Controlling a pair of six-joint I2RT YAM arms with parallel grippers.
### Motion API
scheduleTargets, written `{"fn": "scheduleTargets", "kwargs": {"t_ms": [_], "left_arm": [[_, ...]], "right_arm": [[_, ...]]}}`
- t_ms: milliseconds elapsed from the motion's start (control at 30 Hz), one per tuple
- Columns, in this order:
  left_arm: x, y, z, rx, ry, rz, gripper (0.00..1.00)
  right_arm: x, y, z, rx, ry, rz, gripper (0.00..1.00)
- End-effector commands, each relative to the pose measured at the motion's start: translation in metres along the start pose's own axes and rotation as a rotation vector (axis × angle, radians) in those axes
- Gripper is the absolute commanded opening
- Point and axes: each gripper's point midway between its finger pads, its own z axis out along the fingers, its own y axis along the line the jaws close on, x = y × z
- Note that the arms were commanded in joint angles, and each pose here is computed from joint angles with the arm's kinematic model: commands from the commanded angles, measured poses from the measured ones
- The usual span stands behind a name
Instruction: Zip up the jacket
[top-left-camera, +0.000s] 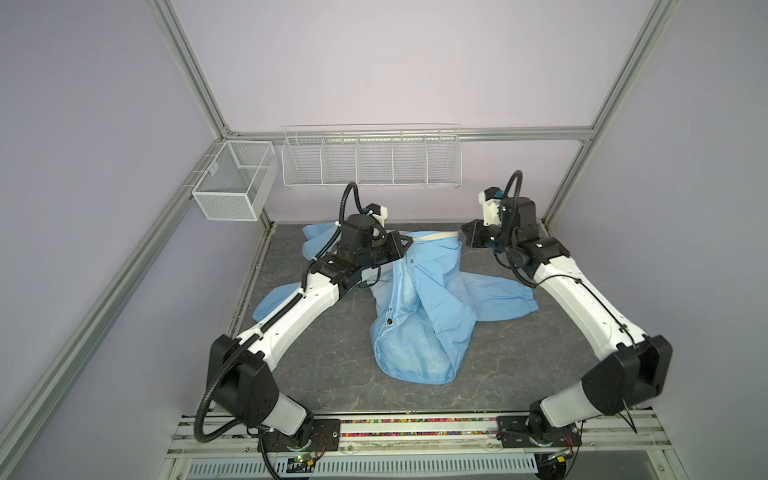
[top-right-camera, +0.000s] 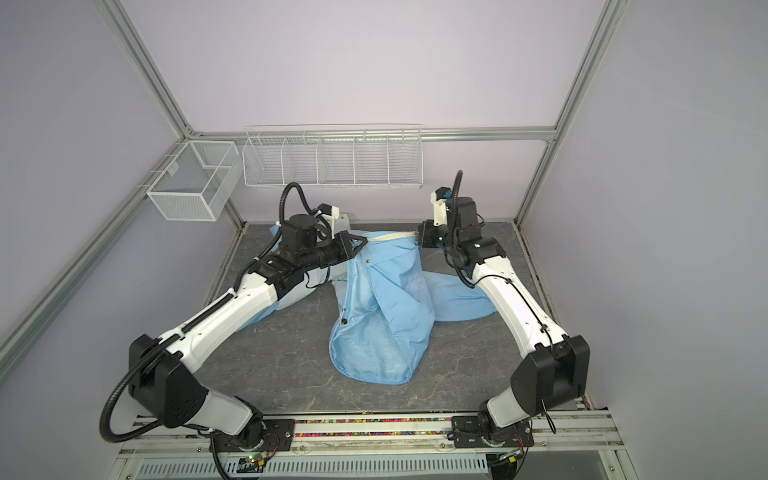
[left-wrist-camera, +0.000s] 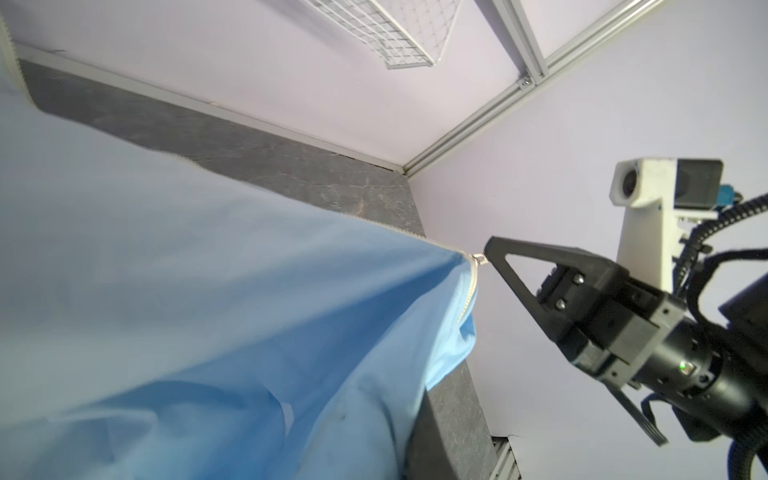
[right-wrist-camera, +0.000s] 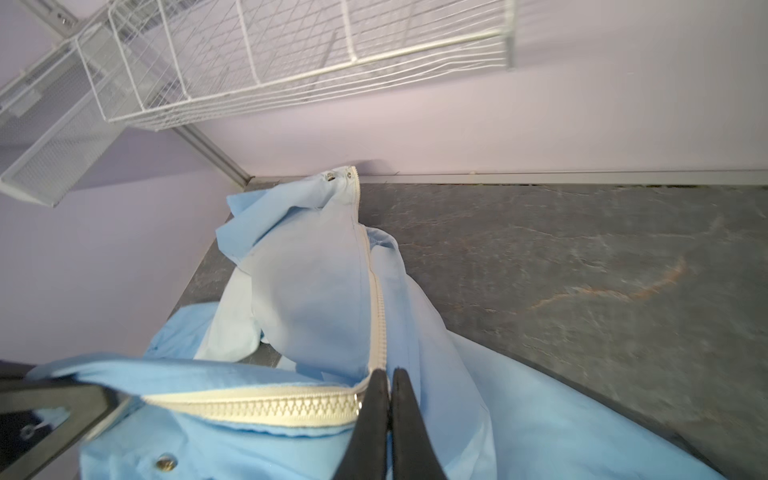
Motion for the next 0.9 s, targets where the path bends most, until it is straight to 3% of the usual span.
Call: {"fn": "scheduleTargets", "kwargs": {"t_ms": [0, 100, 200, 433, 700, 867], "left_arm": [[-0.033, -0.005, 0.023, 0.025, -0.028, 0.035, 0.00], [-0.039, -0.011, 0.045, 0.042, -0.003, 0.043, 0.00], [-0.045, 0.005, 0.044, -0.028, -0.038, 0.062, 0.00], [-0.050, 0.076, -0.022, -0.202, -0.117, -0.030, 0.00], [0.008, 0.124, -0.098, -0.329, 0.003, -0.056, 0.00], [0.047, 0.144, -0.130, -0.379, 0.061, -0.103, 0.00]], "right_arm": [[-0.017, -0.081, -0.046, 0.291, -0.125, 0.091, 0.07], [-0.005, -0.080, -0.049, 0.273, -0.103, 0.076, 0.07], [0.009, -0.070, -0.031, 0.182, -0.051, 0.069, 0.07], [0.041, -0.028, 0.043, 0.010, 0.112, 0.017, 0.07], [0.089, 0.040, 0.091, -0.107, 0.232, -0.032, 0.07], [0.113, 0.056, 0.112, -0.084, 0.267, -0.067, 0.07]]}}
